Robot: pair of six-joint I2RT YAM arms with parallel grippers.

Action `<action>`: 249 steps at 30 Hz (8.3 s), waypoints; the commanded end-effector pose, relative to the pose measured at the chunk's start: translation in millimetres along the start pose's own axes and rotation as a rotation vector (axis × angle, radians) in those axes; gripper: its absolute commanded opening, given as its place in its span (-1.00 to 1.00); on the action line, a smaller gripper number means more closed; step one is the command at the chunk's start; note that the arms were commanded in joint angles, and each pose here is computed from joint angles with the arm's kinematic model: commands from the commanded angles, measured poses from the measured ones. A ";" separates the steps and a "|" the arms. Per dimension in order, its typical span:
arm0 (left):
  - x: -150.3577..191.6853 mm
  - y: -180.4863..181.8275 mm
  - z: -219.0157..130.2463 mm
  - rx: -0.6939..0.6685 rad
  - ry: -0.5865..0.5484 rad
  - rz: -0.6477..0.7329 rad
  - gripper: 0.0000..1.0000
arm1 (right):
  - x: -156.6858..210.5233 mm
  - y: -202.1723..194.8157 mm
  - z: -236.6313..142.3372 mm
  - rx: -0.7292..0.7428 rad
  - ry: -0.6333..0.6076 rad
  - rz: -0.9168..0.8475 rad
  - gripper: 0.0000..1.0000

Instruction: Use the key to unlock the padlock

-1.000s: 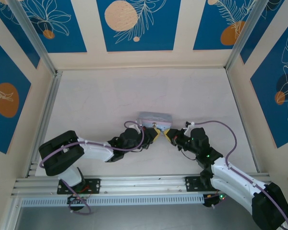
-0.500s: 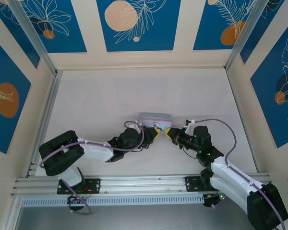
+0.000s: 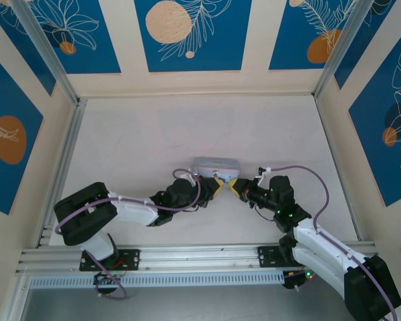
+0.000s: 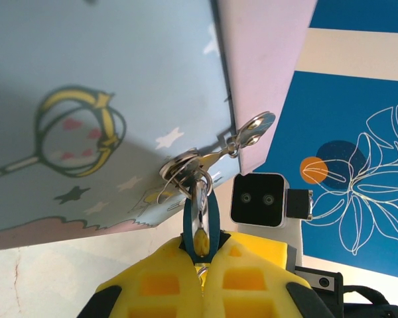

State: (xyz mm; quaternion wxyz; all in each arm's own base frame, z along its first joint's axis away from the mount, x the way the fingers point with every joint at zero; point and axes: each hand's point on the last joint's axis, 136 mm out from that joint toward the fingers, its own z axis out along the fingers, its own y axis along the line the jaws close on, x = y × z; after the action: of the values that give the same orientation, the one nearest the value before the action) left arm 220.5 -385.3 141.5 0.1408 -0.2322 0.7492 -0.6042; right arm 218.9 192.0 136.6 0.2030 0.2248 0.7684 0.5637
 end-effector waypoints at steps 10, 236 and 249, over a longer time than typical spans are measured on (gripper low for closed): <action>10.9 -34.2 -2.0 0.110 0.028 -0.017 -1.00 | 1.0 25.1 1.6 -0.097 0.012 -0.039 -1.00; -65.9 106.6 84.6 -0.563 0.032 1.168 0.58 | -129.9 -34.4 31.4 0.165 0.087 0.067 -1.00; -60.6 60.4 94.6 -0.185 0.029 0.822 0.47 | -133.3 -46.9 36.9 0.189 0.091 0.082 -1.00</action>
State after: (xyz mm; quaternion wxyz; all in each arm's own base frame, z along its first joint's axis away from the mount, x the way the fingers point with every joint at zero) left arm 306.8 -414.6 51.2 0.3584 0.1092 0.8514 -0.3671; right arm 342.3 131.7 93.3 0.1261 0.2494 0.8126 0.5115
